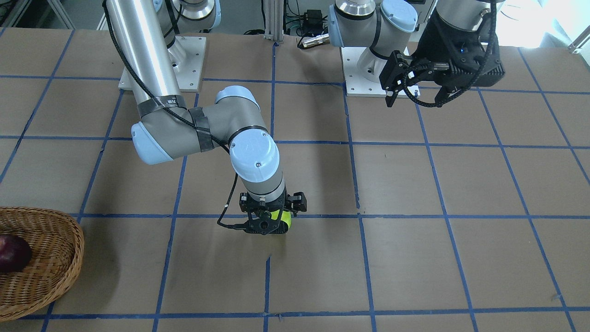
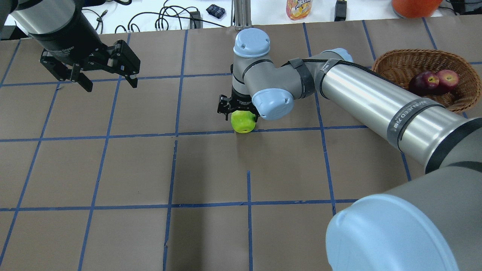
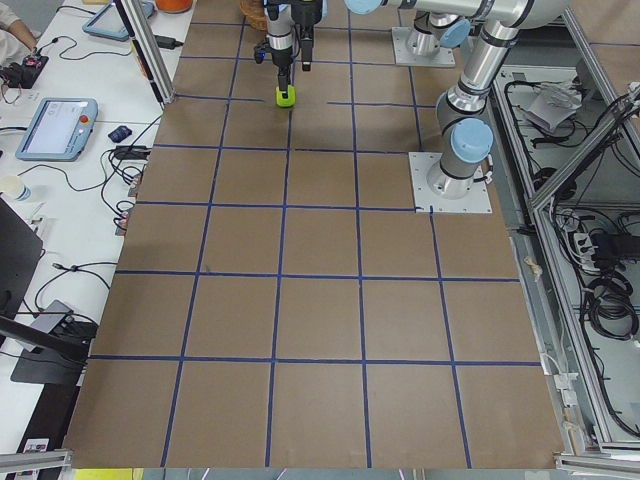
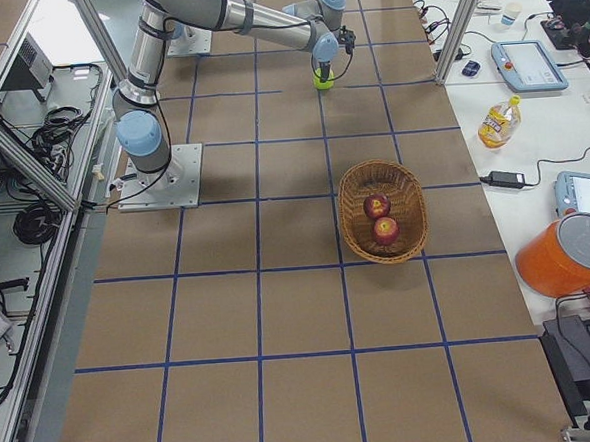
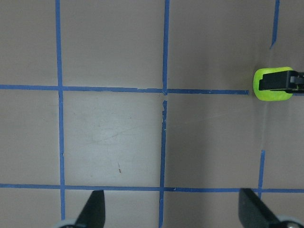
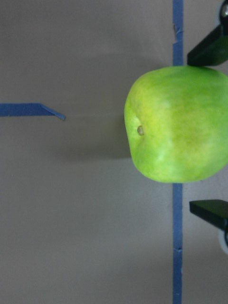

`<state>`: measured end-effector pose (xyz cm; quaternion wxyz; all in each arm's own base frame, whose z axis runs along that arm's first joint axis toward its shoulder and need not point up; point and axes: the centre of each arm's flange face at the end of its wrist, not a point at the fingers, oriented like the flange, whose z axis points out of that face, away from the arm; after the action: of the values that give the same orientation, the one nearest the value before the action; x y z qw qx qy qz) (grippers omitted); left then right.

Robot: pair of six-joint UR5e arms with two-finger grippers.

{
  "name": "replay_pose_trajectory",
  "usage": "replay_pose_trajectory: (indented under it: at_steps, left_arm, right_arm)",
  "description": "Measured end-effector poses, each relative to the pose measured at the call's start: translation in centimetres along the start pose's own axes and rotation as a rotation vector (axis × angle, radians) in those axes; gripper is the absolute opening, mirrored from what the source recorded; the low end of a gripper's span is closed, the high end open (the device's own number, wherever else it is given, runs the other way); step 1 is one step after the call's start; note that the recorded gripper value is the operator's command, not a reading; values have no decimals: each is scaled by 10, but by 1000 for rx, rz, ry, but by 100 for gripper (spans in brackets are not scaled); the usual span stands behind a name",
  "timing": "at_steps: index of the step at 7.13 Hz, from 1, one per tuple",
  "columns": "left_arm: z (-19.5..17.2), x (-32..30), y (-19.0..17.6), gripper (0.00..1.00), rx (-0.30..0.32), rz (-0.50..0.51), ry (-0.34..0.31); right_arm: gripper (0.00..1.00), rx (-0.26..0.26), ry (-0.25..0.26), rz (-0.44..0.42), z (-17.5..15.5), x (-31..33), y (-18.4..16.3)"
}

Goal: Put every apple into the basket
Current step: 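Carry the green apple toward the basket with the right gripper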

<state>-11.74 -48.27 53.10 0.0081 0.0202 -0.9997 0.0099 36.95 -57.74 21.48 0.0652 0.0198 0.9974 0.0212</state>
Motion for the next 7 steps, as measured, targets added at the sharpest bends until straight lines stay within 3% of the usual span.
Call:
replay_pose_trajectory:
  at_steps: [2, 4, 5, 7]
  left_arm:
    - [0, 0, -1, 100, 0, -3, 2]
    - [0, 0, -3, 100, -1, -3, 2]
    - [0, 0, -3, 100, -1, -3, 2]
    - [0, 0, -3, 100, -1, -4, 2]
  right_arm:
    - [1, 18, -2, -4, 23, 0, -8]
    - [0, 49, -5, 3, 18, 5, -17]
    - [0, 70, -11, 33, -3, 22, -30]
    - [0, 74, 1, 151, -84, 111, -66]
